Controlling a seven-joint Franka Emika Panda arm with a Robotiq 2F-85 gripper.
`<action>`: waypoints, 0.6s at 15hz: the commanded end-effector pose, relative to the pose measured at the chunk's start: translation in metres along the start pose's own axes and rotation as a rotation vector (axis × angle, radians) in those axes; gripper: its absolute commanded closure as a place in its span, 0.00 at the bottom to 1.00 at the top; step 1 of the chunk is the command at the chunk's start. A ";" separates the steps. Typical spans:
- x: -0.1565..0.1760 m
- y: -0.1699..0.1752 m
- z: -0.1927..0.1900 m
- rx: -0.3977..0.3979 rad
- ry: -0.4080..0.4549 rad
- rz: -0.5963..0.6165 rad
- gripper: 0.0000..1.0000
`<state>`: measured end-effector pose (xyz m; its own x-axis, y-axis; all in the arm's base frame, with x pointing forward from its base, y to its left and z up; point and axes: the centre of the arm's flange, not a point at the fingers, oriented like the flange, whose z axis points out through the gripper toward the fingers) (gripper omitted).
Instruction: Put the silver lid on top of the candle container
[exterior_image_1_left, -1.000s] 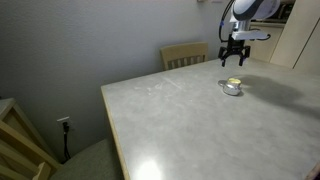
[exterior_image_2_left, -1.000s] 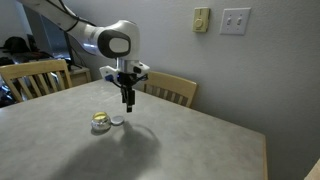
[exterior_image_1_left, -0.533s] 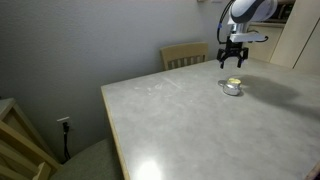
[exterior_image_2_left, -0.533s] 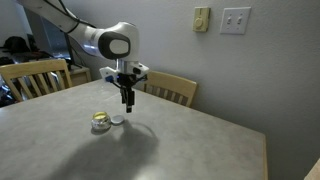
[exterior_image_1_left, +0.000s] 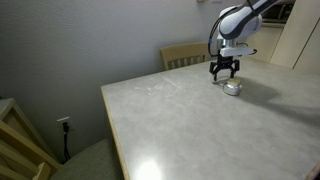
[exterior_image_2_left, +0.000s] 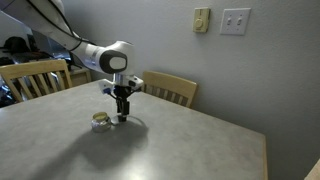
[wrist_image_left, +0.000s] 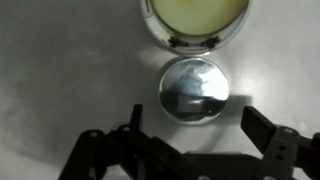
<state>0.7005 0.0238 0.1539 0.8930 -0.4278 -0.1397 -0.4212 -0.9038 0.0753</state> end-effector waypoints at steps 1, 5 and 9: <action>0.006 -0.015 0.012 -0.035 0.006 0.014 0.00; -0.011 -0.022 0.019 -0.016 0.007 0.074 0.00; -0.021 -0.025 0.017 -0.008 0.044 0.136 0.00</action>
<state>0.7014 0.0535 0.1387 0.8469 -0.5182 -0.1194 -0.5088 -0.8549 0.1012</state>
